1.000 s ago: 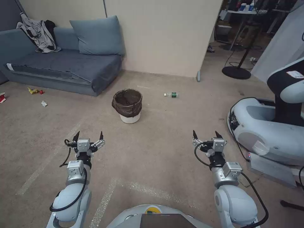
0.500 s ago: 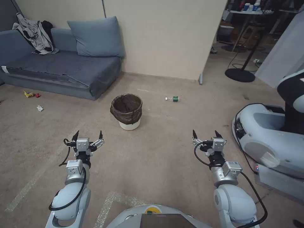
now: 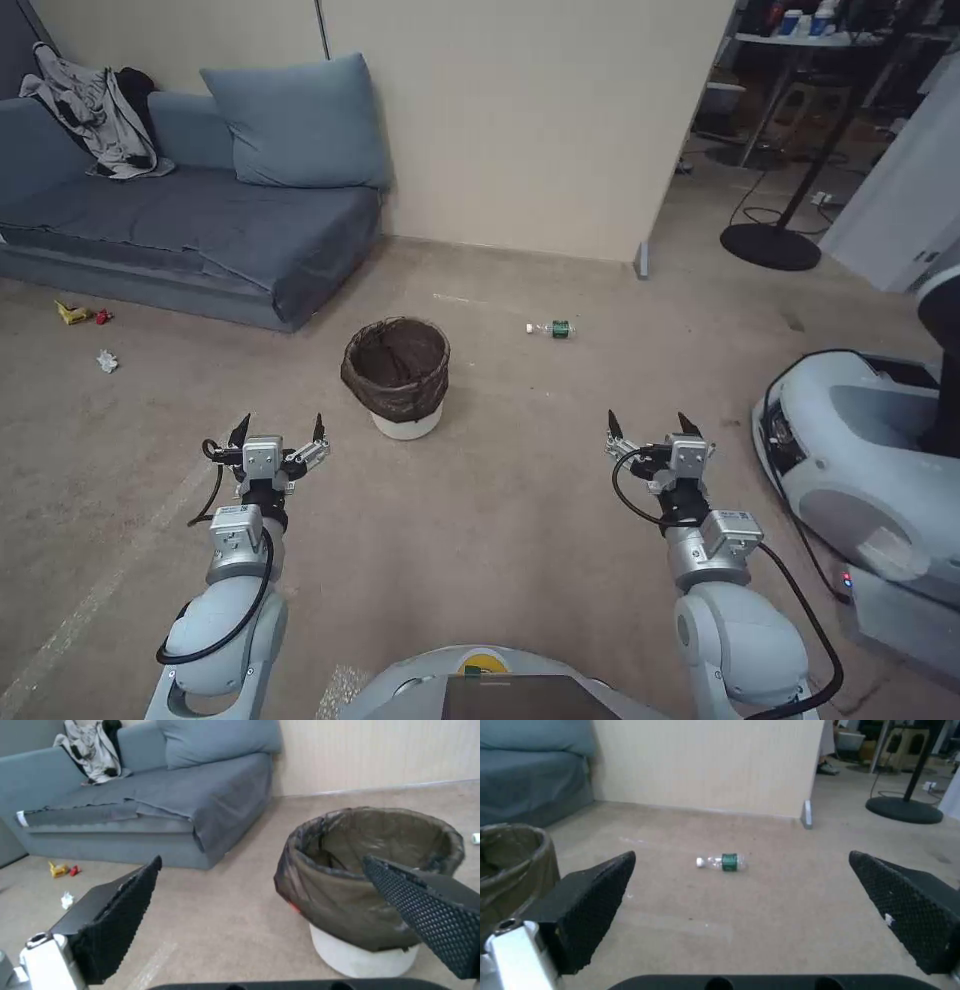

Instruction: Pick up the trash bin, then pick up the garbage from the floor and place it into the trash bin.

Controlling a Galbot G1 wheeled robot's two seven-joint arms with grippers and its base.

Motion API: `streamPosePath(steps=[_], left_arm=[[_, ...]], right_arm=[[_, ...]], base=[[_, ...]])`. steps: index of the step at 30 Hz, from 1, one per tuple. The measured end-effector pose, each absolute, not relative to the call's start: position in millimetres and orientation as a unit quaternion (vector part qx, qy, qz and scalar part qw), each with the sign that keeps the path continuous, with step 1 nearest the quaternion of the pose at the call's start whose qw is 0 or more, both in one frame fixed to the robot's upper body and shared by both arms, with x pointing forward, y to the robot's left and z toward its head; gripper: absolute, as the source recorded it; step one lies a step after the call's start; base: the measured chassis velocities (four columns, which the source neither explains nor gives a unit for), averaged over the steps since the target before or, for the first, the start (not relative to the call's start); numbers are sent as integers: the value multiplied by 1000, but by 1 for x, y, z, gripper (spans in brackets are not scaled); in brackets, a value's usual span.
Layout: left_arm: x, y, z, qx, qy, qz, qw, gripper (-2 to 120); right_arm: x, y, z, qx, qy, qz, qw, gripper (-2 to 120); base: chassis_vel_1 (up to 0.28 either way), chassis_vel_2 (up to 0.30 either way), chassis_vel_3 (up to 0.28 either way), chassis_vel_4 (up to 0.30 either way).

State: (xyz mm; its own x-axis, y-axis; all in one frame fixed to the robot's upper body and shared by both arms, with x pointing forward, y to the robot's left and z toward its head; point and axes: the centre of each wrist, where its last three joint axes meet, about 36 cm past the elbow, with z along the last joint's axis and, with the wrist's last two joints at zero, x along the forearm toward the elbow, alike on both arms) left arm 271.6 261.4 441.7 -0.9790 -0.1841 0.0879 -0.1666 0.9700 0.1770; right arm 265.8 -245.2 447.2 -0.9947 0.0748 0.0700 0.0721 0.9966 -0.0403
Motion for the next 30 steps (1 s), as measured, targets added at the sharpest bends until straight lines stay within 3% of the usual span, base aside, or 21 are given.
streamPosePath(steps=[30], left_arm=[[271, 262, 441, 89, -991, -84, 51, 100]], right_arm=[[265, -245, 445, -37, -999, 23, 33, 100]], base=[[-145, 144, 146, -144]])
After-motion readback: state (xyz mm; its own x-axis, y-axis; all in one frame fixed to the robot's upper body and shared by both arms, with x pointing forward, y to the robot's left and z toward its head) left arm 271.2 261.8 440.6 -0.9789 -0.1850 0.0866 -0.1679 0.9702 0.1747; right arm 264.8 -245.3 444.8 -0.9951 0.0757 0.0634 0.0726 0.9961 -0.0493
